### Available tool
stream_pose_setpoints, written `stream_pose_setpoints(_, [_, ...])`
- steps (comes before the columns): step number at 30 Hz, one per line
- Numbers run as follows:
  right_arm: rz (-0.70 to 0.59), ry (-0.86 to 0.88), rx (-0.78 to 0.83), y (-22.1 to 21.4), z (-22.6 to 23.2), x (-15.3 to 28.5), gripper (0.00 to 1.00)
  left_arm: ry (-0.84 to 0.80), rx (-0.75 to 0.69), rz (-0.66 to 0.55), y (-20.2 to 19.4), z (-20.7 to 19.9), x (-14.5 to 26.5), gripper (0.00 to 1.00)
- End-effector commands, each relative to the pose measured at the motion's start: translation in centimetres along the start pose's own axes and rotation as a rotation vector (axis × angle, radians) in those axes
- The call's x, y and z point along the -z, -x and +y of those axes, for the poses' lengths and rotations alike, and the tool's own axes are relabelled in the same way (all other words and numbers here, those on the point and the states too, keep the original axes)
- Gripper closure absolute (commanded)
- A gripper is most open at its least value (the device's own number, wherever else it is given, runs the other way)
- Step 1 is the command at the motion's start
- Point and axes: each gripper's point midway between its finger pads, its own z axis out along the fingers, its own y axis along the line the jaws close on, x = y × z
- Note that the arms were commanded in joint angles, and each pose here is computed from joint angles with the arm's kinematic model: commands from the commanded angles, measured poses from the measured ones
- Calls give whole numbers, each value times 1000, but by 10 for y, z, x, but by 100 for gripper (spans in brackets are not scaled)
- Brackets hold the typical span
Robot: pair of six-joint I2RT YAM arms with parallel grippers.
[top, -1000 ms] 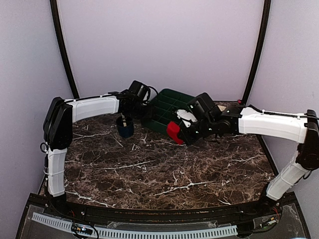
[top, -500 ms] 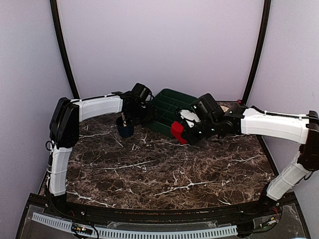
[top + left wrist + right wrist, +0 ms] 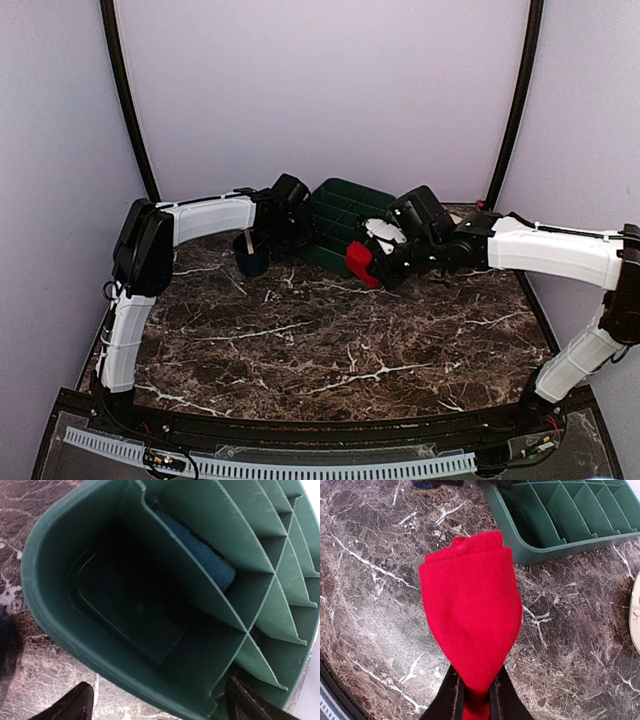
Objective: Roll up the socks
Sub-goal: Move the storage box to the center of the board.
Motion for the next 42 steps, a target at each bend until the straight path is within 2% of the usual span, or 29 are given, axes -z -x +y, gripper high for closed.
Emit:
stream_pose_setpoints(1, [-83, 13, 4, 18, -3, 16, 100, 39, 65, 3, 4, 8, 6, 8])
stream_pose_setpoints(7, [-81, 19, 10, 13, -7, 18, 100, 50, 74, 14, -1, 13, 0, 23])
stream_pose_setpoints(14, [-81, 31, 13, 10, -7, 18, 100, 47, 68, 45, -9, 15, -3, 33])
stream_pose_setpoints(27, [-89, 23, 11, 14, -9, 20, 100, 53, -7, 132, -49, 14, -7, 44])
stream_pose_setpoints(31, [-94, 17, 7, 17, -10, 23, 100, 56, -14, 145, -57, 19, -6, 52])
stream_pose_setpoints(42, [-78, -7, -1, 13, -15, 28, 100, 67, -17, 157, -71, 31, 3, 56])
